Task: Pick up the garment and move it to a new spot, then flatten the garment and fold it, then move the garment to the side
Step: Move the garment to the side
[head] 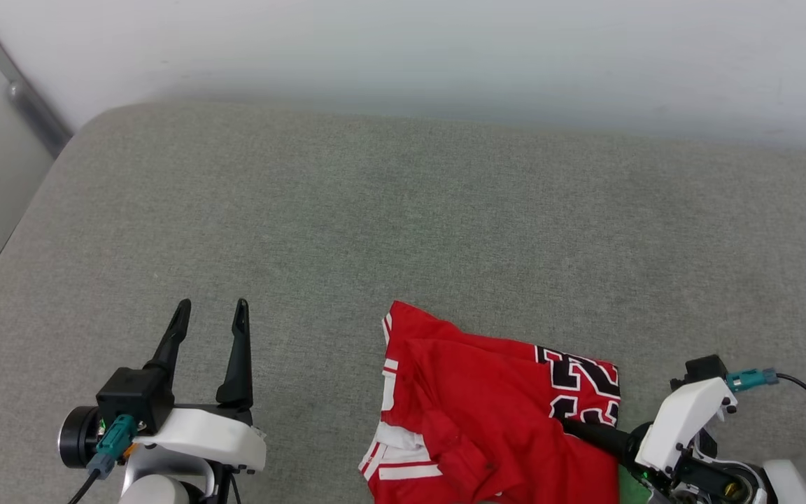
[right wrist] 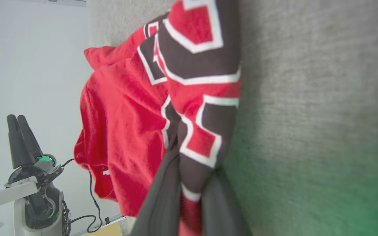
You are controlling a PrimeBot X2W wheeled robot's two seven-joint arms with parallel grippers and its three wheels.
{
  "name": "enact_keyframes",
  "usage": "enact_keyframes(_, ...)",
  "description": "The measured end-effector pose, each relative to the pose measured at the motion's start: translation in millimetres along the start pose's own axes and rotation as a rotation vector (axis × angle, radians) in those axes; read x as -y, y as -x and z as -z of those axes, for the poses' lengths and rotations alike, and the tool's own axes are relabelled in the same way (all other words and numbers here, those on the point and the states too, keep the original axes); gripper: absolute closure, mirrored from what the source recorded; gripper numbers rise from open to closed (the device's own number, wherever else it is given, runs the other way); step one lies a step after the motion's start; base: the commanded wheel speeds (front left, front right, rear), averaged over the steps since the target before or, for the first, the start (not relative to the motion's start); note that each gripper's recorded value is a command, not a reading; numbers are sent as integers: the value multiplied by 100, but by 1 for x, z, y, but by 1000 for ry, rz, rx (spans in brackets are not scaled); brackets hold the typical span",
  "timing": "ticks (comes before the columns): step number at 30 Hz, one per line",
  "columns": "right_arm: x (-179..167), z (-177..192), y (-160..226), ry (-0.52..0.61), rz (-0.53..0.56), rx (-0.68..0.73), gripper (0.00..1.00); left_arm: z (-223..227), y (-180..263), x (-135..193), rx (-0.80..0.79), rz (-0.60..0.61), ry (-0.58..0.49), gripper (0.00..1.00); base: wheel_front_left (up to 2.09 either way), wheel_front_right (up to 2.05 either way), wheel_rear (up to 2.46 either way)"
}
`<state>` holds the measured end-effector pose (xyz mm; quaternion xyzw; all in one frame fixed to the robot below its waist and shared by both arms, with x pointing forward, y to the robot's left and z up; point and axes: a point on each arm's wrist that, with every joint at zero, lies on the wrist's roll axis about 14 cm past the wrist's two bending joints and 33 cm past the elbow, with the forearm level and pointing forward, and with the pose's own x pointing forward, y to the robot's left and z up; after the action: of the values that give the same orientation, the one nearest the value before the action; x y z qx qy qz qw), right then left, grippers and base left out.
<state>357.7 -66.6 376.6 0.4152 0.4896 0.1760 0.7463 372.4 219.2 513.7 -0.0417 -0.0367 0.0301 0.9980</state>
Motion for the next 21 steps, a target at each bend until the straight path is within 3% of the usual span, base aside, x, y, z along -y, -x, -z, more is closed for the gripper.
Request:
enact_keyframes(7, 0, -23, 21, 189, 64, 104, 100, -7, -1, 11, 25, 39, -12, 0, 0, 0, 0)
enact_keyframes(13, 37, -48, 60, 390, 272, 222, 100, -9, -5, 39, 40, 122, -3, 0, 0, 0, 0)
enact_keyframes(21, 81, -84, 123, 467, 506, 350, 100, -12, -26, 105, 65, 303, 40, 0, 0, 0, 0)
